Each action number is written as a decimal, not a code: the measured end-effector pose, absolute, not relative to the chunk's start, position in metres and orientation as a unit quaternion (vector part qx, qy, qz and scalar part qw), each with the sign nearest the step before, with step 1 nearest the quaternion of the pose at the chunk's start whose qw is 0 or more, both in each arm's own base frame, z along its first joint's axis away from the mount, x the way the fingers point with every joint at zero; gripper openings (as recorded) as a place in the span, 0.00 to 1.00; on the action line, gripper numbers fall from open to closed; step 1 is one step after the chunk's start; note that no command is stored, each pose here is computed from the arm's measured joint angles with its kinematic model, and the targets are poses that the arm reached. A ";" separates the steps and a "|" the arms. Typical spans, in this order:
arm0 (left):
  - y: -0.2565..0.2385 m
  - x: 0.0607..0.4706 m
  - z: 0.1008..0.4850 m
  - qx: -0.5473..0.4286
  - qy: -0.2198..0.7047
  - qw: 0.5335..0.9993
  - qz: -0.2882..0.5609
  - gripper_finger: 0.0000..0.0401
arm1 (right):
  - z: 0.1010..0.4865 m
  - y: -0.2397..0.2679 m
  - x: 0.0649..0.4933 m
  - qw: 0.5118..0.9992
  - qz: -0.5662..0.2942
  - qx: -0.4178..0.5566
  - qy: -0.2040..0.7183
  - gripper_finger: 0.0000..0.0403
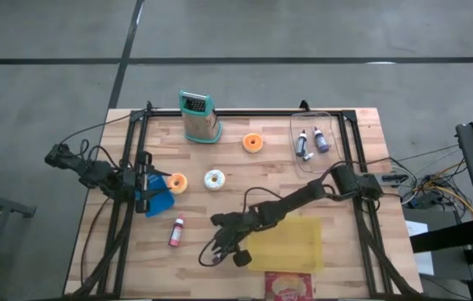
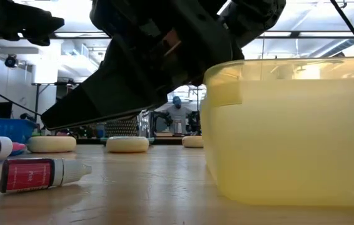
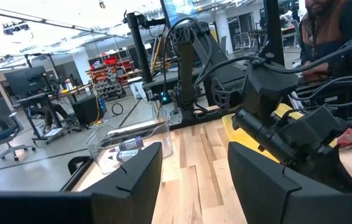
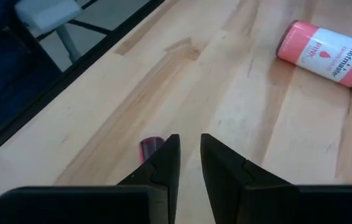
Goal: Pick & Place Food Item
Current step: Put the red food coloring bottle into the transparent bin
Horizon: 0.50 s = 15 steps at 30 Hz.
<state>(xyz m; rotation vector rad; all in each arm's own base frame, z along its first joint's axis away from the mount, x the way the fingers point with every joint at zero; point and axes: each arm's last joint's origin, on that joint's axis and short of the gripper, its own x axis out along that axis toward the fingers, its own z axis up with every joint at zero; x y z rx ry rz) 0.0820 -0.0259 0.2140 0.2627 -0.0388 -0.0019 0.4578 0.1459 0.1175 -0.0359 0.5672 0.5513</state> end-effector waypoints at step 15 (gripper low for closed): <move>-0.026 0.082 0.214 0.131 -0.019 0.991 -0.001 0.47 | 0.126 0.150 0.456 0.923 0.272 -0.011 0.272 0.29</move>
